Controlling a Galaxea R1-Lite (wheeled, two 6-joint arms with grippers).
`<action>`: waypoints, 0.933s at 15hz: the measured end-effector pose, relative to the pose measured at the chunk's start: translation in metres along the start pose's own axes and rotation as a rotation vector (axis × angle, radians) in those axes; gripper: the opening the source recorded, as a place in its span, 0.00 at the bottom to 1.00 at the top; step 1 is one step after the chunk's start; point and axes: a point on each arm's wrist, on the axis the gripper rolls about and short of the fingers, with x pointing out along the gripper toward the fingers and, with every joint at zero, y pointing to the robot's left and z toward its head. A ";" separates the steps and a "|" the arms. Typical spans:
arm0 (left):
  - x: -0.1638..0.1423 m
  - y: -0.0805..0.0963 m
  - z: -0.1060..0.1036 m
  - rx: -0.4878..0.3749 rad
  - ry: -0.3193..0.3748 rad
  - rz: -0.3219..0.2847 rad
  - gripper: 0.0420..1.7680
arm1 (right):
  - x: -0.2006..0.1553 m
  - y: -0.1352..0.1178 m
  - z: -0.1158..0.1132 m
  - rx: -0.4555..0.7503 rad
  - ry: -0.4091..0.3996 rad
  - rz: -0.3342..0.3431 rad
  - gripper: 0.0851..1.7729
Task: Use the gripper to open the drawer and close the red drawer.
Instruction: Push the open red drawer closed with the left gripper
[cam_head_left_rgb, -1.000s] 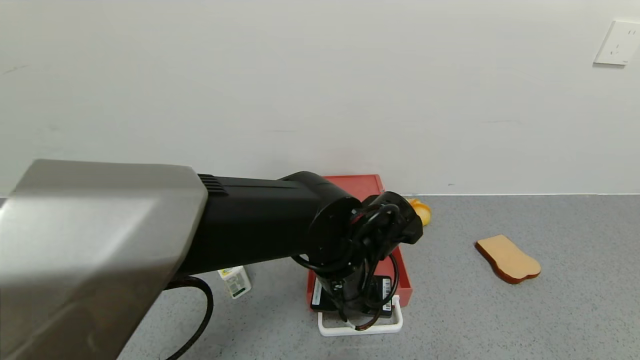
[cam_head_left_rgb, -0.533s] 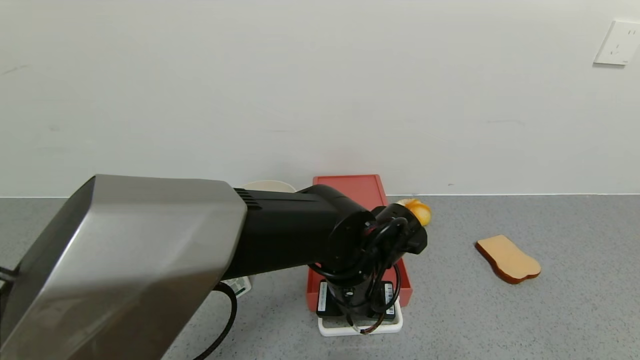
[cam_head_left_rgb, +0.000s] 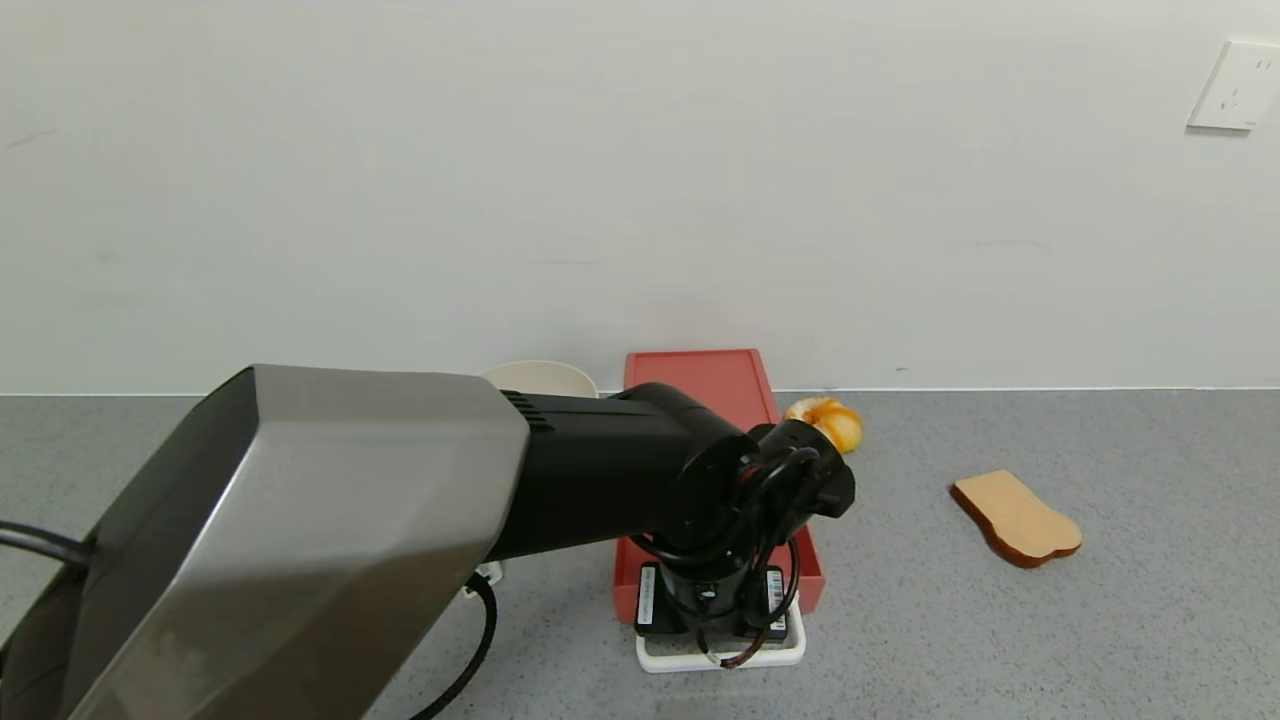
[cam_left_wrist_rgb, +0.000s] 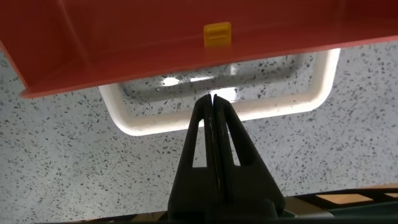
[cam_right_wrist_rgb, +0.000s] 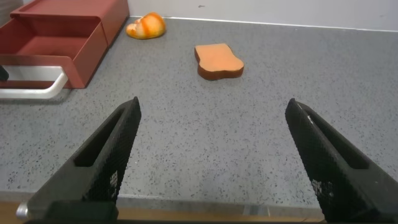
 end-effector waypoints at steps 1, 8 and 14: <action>0.002 0.000 0.000 0.000 0.001 0.004 0.04 | 0.000 0.000 0.000 0.000 0.000 0.000 0.96; 0.008 -0.006 0.002 -0.021 -0.057 -0.010 0.04 | 0.000 0.000 0.000 0.000 0.000 0.000 0.96; 0.009 -0.009 0.000 -0.012 -0.125 0.046 0.04 | 0.000 0.000 0.000 0.000 0.000 0.000 0.96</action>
